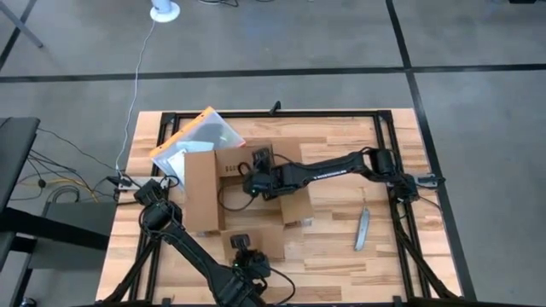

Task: Unpack boxes
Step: Break down the box using the silver cutter until it is completely flat

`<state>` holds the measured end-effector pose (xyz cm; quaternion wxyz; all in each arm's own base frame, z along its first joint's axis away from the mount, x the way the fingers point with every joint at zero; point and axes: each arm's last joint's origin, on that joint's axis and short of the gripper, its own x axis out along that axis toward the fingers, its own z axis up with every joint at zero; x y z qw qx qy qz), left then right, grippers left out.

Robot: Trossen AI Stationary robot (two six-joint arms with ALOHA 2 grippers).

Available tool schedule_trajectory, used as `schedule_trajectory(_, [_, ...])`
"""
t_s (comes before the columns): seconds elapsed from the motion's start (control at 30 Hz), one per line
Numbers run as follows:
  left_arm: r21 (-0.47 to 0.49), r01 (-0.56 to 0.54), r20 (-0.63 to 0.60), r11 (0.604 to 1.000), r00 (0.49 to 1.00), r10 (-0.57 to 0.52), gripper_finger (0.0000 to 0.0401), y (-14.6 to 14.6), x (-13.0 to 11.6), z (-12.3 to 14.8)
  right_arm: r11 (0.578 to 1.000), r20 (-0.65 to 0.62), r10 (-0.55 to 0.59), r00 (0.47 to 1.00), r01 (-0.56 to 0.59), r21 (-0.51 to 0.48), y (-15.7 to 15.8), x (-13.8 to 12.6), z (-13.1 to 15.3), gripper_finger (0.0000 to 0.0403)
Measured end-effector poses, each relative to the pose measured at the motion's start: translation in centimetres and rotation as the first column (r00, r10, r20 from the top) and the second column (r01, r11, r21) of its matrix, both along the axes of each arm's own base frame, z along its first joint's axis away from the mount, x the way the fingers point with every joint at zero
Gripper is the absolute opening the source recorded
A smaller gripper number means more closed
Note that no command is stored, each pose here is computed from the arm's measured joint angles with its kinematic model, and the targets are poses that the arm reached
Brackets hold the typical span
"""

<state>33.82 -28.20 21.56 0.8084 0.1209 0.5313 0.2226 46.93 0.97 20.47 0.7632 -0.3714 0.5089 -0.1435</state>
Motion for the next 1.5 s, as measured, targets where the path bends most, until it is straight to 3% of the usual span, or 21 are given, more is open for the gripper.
schedule_trajectory(0.3, [-0.003, -0.029, 0.014, 1.0, 0.999, 0.029, 0.0, 0.1, -0.1, 0.0, 1.0, 0.004, -0.005, 1.0, 0.005, -0.024, -2.5, 0.2, 0.5, 0.0166])
schedule_trajectory(0.47, [-0.004, -0.03, 0.011, 1.0, 0.999, 0.03, 0.0, 0.0, -0.2, 0.0, 0.999, 0.013, 0.012, 1.0, -0.011, -0.05, -2.7, 0.5, 1.4, 0.0066])
schedule_trajectory(0.57, [-0.027, -0.028, -0.002, 0.999, 1.0, 0.028, 0.0, -0.3, -0.3, 0.0, 0.997, 0.038, -0.002, 0.999, 0.005, -0.078, -3.0, 0.8, 3.0, 0.0011])
schedule_trajectory(0.9, [-0.031, -0.024, -0.02, 0.999, 1.0, 0.023, 0.0, -0.4, -0.5, -0.1, 0.998, 0.102, -0.027, 0.994, 0.033, -0.05, -2.7, 0.3, 10.9, 0.0])
schedule_trajectory(1.17, [-0.018, -0.001, -0.038, 1.0, 0.999, 0.001, 0.0, -0.3, -0.6, 0.1, 0.987, 0.104, -0.085, 0.991, 0.069, 0.148, -1.5, -2.2, 14.6, 0.0])
schedule_trajectory(1.33, [-0.006, 0.018, -0.046, 1.0, 0.999, -0.019, 0.0003, 0.0, -0.7, 1.1, 0.943, 0.056, -0.105, 0.993, 0.082, 0.323, -0.8, -3.8, 15.0, 0.0])
schedule_trajectory(1.5, [-0.153, 0.001, -0.108, 0.988, 0.994, -0.018, 0.0037, 0.6, 0.1, 2.7, 0.901, 0.034, -0.125, 0.992, 0.099, 0.423, -0.6, -4.1, 14.9, 0.0009])
